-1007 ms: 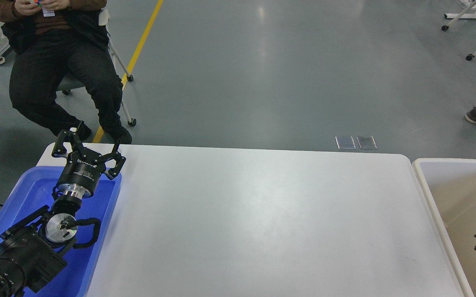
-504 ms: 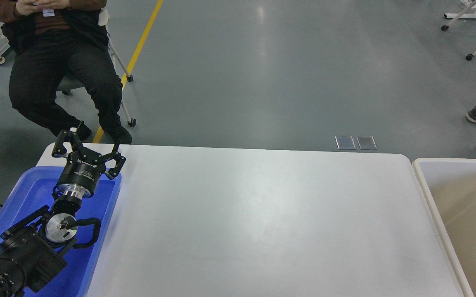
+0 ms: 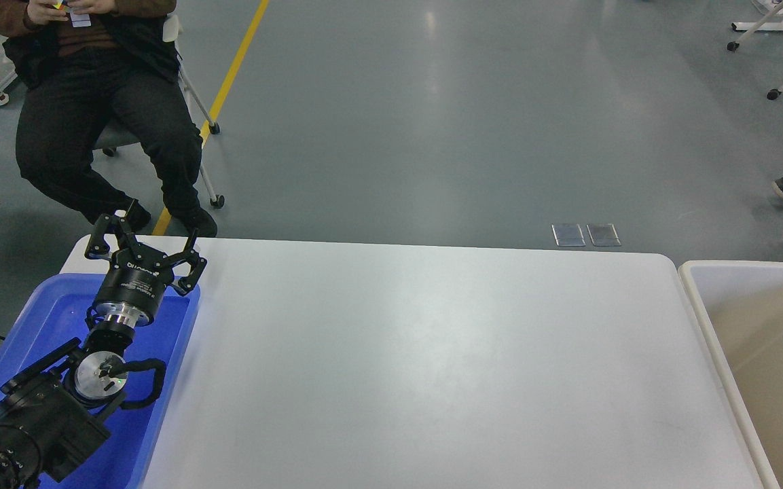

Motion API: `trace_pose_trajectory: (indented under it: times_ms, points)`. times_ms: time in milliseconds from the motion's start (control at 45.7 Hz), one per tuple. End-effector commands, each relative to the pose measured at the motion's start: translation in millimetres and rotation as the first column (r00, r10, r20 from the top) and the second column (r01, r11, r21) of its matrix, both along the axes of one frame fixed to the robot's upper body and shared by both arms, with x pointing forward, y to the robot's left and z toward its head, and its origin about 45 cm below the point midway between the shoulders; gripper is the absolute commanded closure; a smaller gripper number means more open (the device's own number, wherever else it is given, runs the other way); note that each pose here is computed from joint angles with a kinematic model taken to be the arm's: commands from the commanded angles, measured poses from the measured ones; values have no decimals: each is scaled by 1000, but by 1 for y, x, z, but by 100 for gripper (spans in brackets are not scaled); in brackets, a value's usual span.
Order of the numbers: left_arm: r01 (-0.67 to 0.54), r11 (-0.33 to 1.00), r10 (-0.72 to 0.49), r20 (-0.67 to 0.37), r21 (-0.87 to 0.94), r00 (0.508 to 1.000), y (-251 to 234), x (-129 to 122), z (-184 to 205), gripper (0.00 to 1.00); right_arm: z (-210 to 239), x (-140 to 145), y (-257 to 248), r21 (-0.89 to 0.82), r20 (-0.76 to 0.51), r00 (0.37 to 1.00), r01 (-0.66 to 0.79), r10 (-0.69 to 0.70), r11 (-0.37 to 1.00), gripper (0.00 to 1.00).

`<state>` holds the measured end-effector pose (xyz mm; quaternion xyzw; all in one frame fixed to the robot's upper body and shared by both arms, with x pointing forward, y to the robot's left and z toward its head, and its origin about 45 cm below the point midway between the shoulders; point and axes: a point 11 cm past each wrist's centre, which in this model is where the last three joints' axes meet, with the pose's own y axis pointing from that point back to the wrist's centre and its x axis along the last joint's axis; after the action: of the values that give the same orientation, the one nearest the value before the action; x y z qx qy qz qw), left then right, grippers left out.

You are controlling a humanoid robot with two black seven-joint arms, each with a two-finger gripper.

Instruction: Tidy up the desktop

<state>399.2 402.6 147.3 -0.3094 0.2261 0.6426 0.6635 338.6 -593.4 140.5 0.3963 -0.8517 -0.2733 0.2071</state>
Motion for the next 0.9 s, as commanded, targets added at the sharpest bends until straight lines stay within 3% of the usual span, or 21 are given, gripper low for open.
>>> trace_pose_trajectory:
  times_ms: [0, 241, 569, 876]
  points:
    - [0, 1000, 0, 0, 0, 1000, 0, 0, 0, 0, 27, 27, 5, 19, 93, 996, 3, -5, 1000, 0]
    - [0, 1000, 0, 0, 0, 1000, 0, 0, 0, 0, 67, 69, 26, 158, 302, 952, 3, -52, 987, 0]
    - [-1, 1000, 1, -1, 0, 1000, 0, 0, 0, 0, 137, 146, 114, 260, 543, 831, -305, 122, 916, 0]
    - [0, 1000, 0, 0, 0, 1000, 0, 0, 0, 0, 156, 181, 232, 377, 719, 672, -592, 177, 713, 0]
